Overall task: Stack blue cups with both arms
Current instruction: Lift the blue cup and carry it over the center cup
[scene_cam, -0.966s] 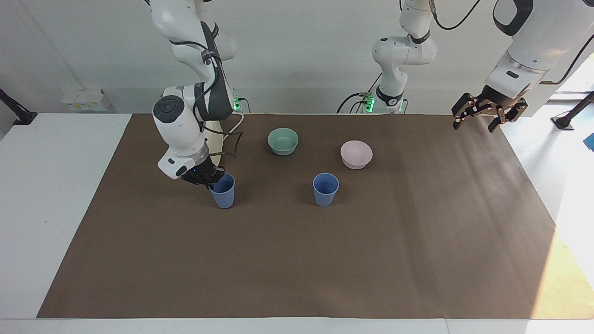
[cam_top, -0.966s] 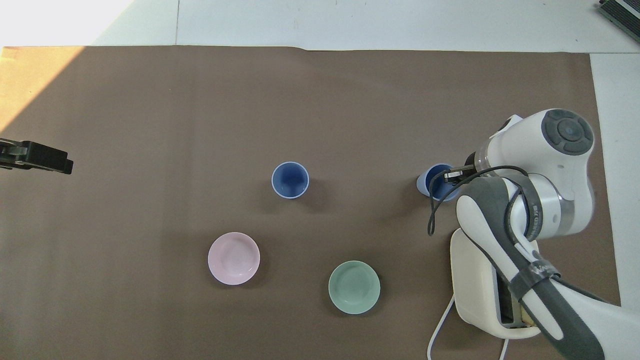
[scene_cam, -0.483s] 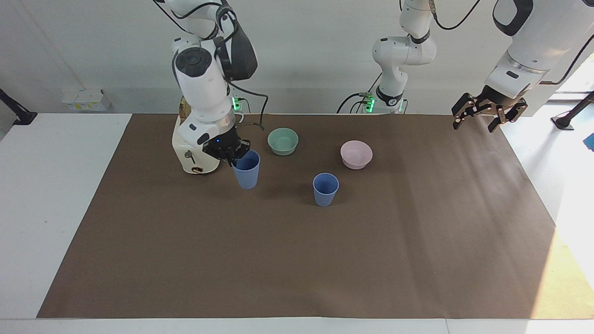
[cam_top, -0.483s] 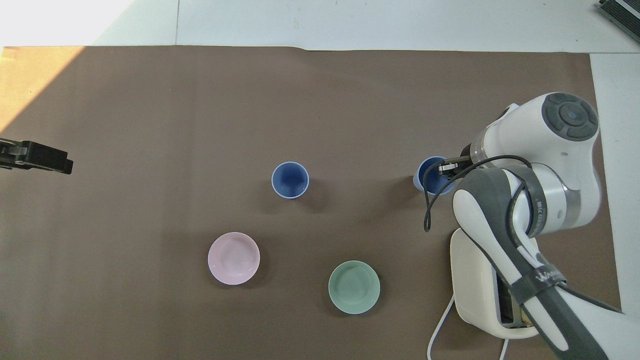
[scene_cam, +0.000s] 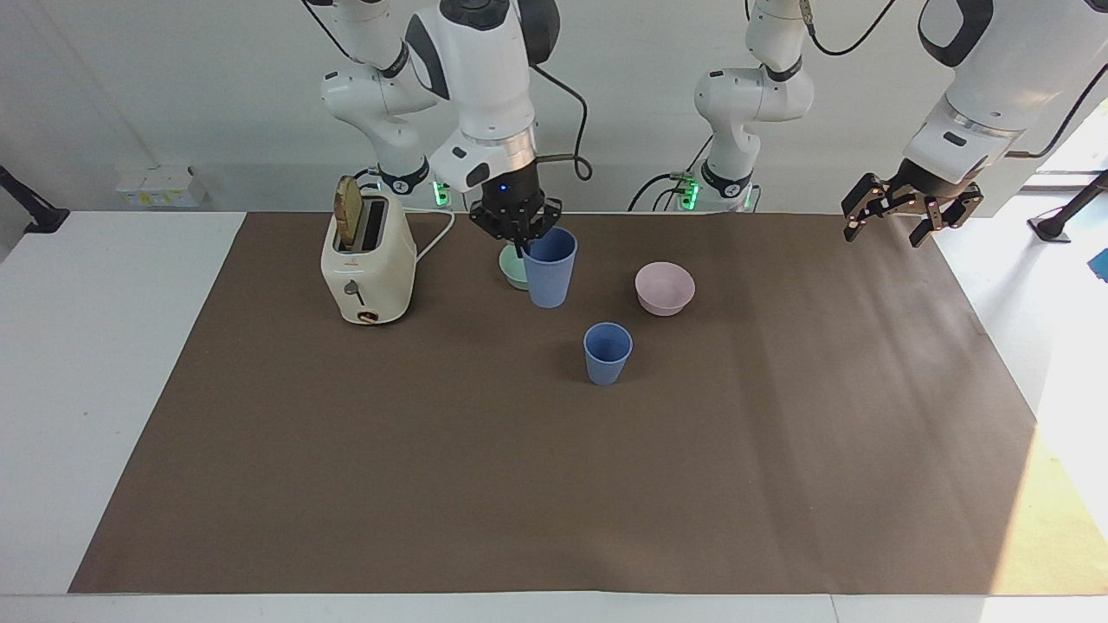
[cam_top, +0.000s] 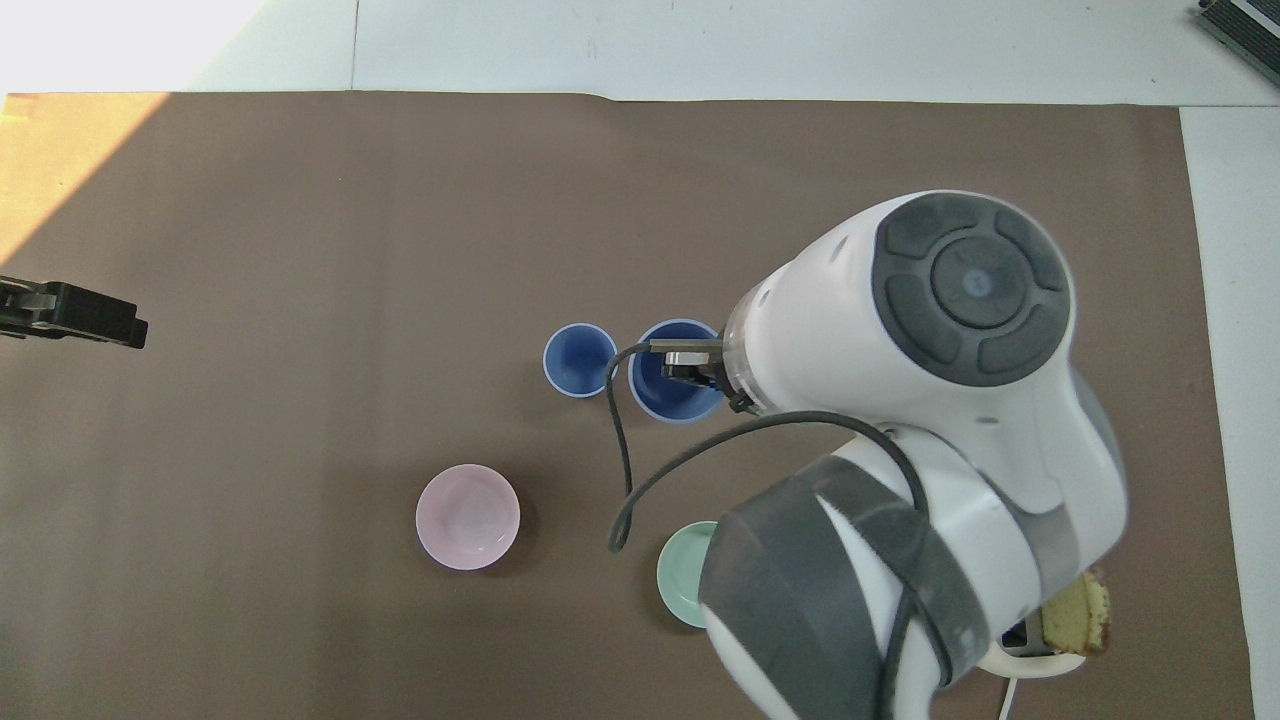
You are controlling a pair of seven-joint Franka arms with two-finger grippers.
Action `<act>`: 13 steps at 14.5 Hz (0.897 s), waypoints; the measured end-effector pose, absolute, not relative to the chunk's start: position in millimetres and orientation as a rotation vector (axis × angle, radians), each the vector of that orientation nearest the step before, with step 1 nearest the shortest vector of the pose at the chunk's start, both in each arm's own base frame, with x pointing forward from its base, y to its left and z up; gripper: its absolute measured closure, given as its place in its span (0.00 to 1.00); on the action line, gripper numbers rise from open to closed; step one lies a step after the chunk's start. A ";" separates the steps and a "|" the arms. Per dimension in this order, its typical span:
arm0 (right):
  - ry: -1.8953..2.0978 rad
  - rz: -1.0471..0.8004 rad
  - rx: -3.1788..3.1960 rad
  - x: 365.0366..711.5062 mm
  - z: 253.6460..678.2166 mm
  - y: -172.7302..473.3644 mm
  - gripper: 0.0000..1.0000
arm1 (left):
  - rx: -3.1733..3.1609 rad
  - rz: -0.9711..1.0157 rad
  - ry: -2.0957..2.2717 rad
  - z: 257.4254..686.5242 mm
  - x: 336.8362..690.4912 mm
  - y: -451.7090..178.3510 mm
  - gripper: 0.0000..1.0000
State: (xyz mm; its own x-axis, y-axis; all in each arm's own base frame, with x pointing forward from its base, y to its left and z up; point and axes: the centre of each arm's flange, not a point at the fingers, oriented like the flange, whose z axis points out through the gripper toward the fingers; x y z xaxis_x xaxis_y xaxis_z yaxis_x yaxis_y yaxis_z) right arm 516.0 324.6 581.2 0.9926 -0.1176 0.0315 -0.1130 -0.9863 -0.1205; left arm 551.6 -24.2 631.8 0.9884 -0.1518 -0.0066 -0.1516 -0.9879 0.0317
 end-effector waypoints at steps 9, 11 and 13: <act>0.252 -0.082 -2.951 530.9 532.6 374.7 0.96 | 3.101 -0.017 -0.237 631.5 551.5 -24.3 0.00; 0.255 -0.073 -2.949 537.4 517.3 378.2 0.96 | 3.101 -0.018 -0.237 631.4 551.5 -24.3 0.00; 0.258 -0.059 -2.951 542.4 503.0 380.6 0.96 | 3.101 -0.018 -0.237 631.3 551.6 -24.3 0.00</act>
State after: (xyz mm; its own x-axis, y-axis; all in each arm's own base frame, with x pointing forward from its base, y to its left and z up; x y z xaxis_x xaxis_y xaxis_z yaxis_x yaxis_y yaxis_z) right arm 542.4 380.6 503.0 0.9842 -0.1756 0.0239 -0.1685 -0.9690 -0.1807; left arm 551.6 -24.3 631.3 0.9883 -0.1522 -0.0092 -0.1518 -0.9879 0.0319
